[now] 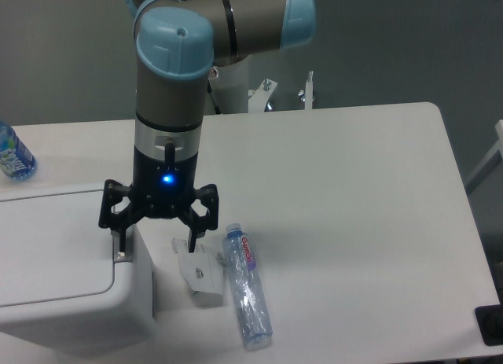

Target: Open the trash can

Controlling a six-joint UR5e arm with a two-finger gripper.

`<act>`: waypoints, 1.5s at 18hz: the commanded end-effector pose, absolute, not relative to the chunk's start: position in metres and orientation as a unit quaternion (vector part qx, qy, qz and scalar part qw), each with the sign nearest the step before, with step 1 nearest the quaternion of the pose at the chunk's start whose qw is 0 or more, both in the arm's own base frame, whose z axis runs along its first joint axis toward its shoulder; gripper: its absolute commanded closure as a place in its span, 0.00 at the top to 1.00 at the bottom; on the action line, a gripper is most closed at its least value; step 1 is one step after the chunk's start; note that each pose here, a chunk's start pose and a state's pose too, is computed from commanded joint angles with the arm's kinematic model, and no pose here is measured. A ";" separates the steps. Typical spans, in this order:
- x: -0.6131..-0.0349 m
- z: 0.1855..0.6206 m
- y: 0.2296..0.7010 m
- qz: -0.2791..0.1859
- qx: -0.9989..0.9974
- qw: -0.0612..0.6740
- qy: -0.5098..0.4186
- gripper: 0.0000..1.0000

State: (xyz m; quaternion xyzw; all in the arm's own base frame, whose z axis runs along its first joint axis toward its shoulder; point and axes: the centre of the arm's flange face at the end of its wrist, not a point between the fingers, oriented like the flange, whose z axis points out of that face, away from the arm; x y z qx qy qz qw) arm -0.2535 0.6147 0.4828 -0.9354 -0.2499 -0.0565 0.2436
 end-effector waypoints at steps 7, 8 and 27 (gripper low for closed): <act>-0.253 0.482 0.615 -0.057 -0.936 0.243 -0.249 1.00; -0.252 0.481 0.616 -0.057 -0.936 0.242 -0.249 1.00; -0.253 0.477 0.618 -0.058 -0.937 0.239 -0.249 1.00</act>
